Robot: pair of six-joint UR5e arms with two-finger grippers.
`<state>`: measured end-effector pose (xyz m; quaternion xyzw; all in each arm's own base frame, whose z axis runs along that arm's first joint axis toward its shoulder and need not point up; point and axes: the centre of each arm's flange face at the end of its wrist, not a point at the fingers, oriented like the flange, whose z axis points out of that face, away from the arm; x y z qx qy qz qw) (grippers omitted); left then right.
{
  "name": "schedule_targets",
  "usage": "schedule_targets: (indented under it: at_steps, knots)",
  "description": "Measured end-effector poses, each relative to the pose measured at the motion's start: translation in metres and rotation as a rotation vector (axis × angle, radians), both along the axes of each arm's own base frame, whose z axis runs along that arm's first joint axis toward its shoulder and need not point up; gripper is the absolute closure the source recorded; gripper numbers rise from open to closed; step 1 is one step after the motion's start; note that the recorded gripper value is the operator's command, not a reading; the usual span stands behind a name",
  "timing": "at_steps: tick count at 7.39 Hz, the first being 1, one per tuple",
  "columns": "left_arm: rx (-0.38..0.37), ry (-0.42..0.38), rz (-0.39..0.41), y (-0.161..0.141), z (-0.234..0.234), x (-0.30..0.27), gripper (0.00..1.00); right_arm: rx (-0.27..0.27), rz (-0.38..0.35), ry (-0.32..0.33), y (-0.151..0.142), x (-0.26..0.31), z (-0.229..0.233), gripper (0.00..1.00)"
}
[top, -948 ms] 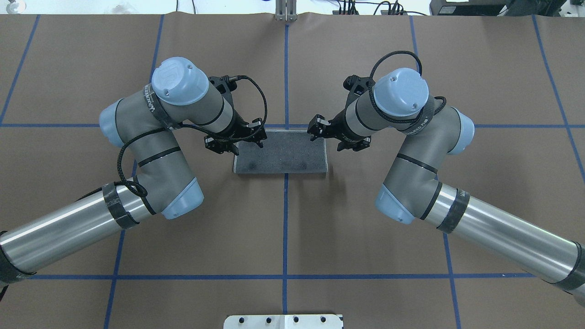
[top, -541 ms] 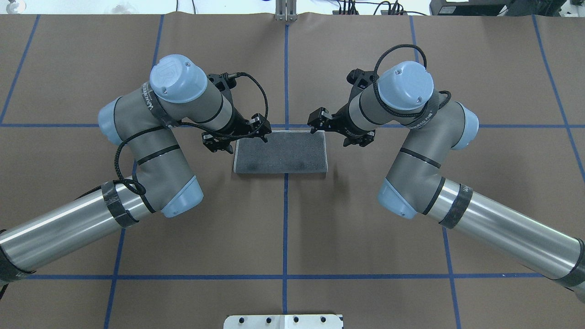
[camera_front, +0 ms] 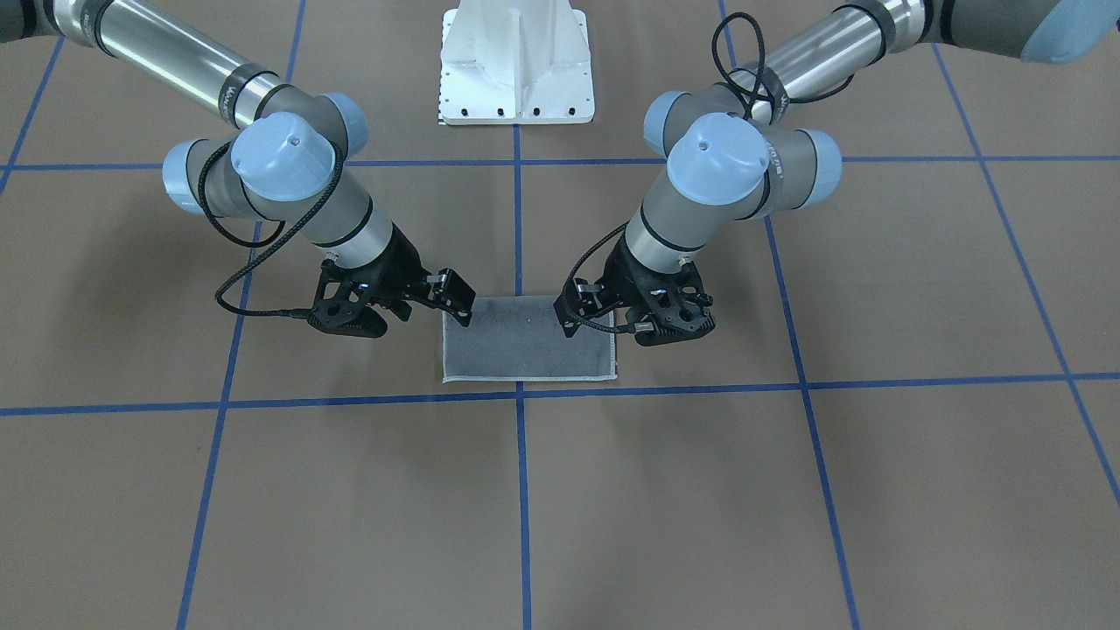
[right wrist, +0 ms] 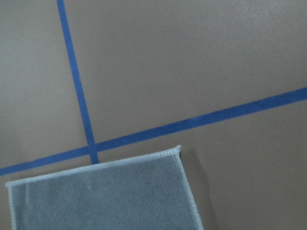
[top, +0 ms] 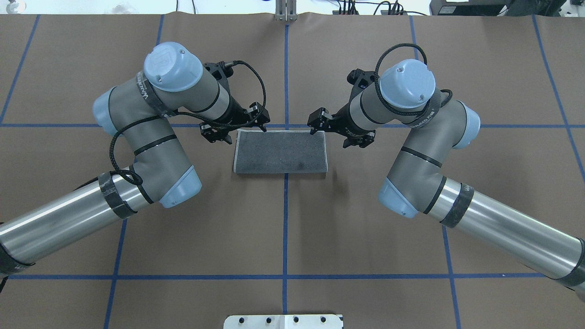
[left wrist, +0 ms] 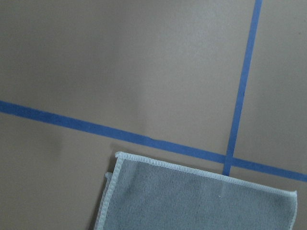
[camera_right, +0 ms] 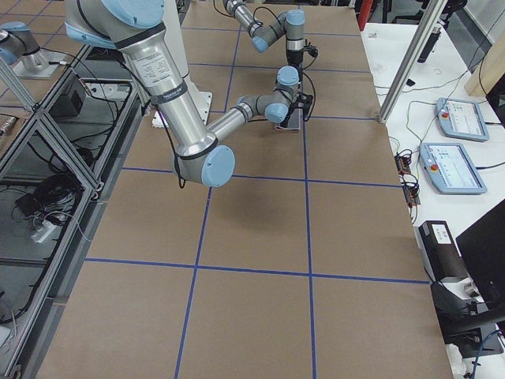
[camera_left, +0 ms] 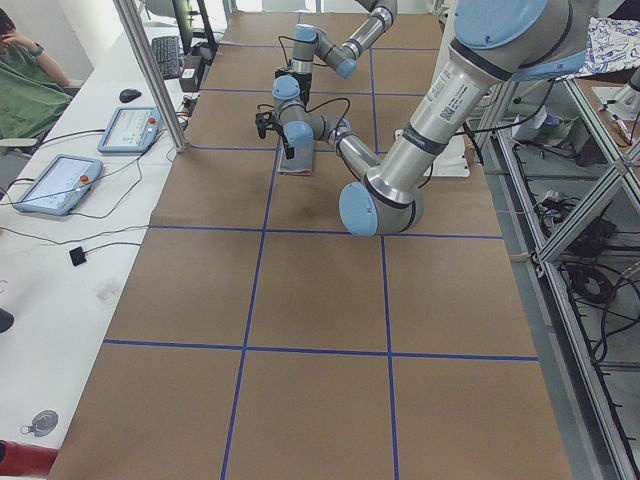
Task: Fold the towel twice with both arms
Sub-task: 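Open both grippers and raise them off the folded towel, then grasp the folded towel's end with the right gripper while the left arm draws back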
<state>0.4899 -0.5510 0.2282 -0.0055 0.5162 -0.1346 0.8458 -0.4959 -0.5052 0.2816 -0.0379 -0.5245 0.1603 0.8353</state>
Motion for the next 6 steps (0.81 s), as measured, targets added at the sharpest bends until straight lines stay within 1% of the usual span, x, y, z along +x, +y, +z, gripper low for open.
schedule_targets:
  at_steps: [2,3,4,6]
  knots:
    - [0.007,0.012,0.013,-0.017,0.001,-0.025,0.01,-0.14,0.054,-0.015,0.008,-0.005,0.008,0.01]
    - [0.007,0.017,0.02,-0.022,0.001,-0.032,0.01,-0.196,0.077,-0.014,0.014,-0.011,0.014,0.01]
    - [0.007,0.018,0.023,-0.024,0.002,-0.034,0.01,-0.229,0.095,-0.007,0.022,-0.02,0.018,0.02]
    - [0.005,0.016,0.024,-0.025,0.005,-0.036,0.01,-0.239,0.109,0.011,0.036,-0.038,0.022,0.04]
